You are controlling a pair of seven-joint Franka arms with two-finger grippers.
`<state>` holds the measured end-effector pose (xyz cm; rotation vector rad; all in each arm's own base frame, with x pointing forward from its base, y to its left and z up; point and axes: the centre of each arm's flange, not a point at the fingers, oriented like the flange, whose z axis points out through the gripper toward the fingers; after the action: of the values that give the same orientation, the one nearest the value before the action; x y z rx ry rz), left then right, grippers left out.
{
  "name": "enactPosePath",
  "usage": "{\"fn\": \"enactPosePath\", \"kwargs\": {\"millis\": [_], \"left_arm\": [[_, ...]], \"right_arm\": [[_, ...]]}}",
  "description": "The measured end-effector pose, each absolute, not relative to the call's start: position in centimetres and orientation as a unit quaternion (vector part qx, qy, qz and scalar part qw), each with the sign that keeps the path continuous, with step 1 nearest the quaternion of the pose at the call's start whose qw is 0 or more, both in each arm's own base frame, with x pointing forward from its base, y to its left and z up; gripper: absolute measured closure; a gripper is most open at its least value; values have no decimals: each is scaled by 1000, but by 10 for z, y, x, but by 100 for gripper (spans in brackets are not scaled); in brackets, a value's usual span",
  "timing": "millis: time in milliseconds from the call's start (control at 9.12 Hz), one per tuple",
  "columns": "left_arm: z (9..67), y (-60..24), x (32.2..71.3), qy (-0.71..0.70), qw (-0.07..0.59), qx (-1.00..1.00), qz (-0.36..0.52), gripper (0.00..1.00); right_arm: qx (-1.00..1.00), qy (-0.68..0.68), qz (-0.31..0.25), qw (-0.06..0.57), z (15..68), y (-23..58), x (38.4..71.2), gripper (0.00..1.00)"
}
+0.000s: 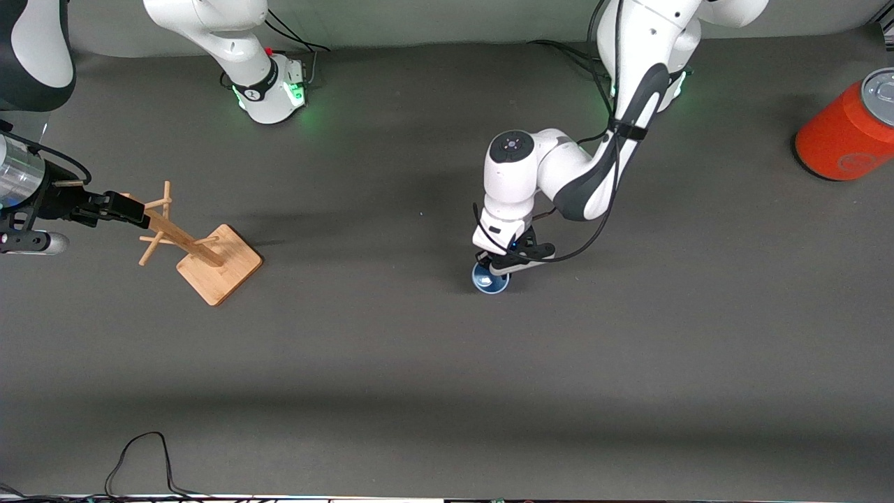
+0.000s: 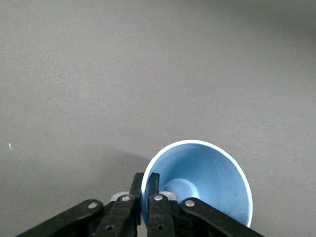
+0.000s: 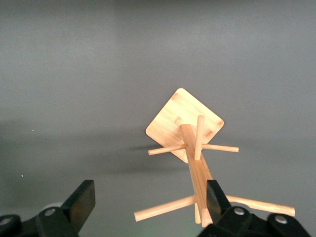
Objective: Rotate and upright cup with both arms
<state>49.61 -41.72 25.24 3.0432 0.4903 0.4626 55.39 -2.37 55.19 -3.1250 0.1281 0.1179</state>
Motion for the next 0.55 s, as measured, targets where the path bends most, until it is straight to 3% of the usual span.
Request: {"fn": "enactPosePath", "kwargs": {"millis": [219,329,548], "left_arm": [[254,-418,497,165,14,975,151,92],[256,-419,498,165,16,974,153,81],[276,-423,509,172,14,972,163,42]], "right_arm": [[-998,41,38,6,552,-24,554,0],[-998,41,38,6,552,-24,554,0],[-998,41,39,6,551,-24,554,0]]}}
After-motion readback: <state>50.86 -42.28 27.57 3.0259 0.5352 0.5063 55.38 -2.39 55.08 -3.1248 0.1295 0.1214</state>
